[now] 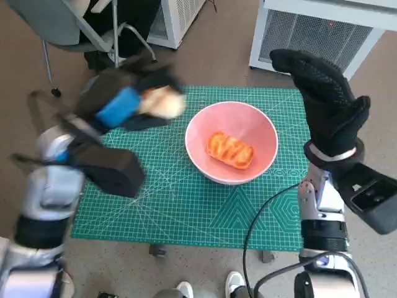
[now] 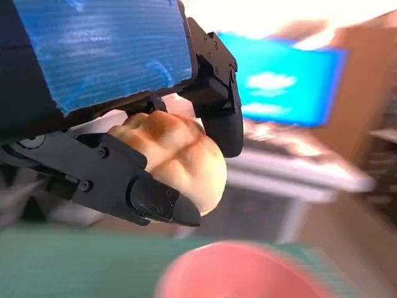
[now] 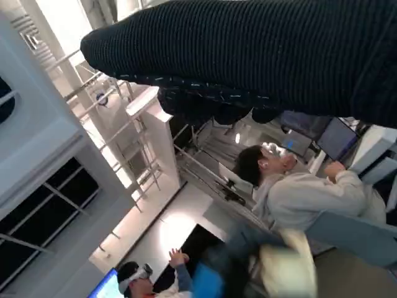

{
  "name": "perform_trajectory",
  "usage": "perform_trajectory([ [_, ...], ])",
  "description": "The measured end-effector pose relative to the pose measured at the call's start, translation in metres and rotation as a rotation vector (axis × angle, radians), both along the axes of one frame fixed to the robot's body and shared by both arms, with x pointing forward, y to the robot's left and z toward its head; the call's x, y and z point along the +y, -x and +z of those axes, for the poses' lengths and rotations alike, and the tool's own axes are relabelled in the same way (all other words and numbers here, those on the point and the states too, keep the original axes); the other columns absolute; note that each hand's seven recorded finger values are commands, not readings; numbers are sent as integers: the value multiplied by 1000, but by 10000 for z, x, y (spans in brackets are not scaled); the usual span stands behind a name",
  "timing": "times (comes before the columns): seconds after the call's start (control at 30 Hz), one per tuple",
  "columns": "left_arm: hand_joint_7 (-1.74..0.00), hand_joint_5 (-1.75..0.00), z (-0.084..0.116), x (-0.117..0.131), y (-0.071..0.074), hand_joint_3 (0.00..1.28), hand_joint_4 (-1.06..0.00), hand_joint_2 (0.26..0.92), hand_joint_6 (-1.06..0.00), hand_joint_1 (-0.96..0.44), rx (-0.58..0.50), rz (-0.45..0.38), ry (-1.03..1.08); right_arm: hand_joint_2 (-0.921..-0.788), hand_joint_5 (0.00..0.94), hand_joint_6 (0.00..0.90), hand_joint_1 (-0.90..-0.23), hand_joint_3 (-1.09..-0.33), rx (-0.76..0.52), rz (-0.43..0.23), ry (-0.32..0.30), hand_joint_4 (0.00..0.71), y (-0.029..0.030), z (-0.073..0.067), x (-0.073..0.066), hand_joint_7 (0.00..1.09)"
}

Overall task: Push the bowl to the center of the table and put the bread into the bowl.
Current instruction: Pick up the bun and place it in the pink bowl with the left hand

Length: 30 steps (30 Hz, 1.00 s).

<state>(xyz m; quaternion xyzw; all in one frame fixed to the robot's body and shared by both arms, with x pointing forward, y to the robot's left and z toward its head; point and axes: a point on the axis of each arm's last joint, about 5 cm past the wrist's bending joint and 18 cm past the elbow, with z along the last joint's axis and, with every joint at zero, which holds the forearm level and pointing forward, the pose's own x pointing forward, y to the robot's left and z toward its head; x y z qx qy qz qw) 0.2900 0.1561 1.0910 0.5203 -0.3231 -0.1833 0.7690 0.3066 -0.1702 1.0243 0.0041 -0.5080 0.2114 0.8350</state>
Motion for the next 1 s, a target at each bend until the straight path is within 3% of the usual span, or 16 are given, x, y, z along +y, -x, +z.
perform_trajectory([
  [0.23,-1257,-1163,-55,-390,-127,102,-633,920,-600,1,23,-105,-76,-921,474,-1,-569,-762,2,-7,1,-1,-11,-30,-1,678],
  [0.47,-1292,-1125,-273,-631,-269,104,-649,921,-582,1,144,-89,-161,-921,482,-1,-563,-780,-14,-19,11,-1,-6,-29,-3,681],
  [0.53,-1329,-1171,-353,-667,-304,140,-614,921,-534,0,203,-79,-178,-921,482,-1,-563,-785,-19,-22,19,-1,-1,-21,1,681],
  [0.57,-1365,-1058,-387,-679,-318,176,-562,921,-505,-68,233,-74,-187,-921,481,-1,-565,-787,-22,-22,21,-1,2,-17,1,680],
  [0.6,-1411,-783,-416,-691,-329,220,-545,921,-475,-167,265,-69,-201,-921,480,-1,-568,-789,-24,-22,21,-1,5,-14,0,680],
  [0.63,-1078,-507,-444,-701,-338,186,-442,895,-353,-153,298,-65,-216,-921,479,-1,-571,-791,-25,-22,21,-1,8,-11,-1,679],
  [0.67,-912,-406,-463,-707,-346,162,-406,892,-334,-148,333,-60,-235,-921,479,-1,-572,-792,-27,-22,21,-1,11,-8,-2,679],
  [0.73,-426,-166,-495,-713,-360,77,-206,884,-246,-207,415,-45,-284,-921,476,-1,-573,-794,-26,-20,21,-1,16,-3,-4,678],
  [0.83,-163,-54,-521,-718,-375,33,-67,883,-169,-333,537,-19,-357,-921,460,-1,-574,-797,-24,-18,21,-1,26,3,-9,675],
  [1.0,-51,-8,-507,-710,-384,20,-10,899,-135,-495,637,10,-423,-921,448,-1,-578,-793,-14,-15,18,-1,43,2,-13,668],
])
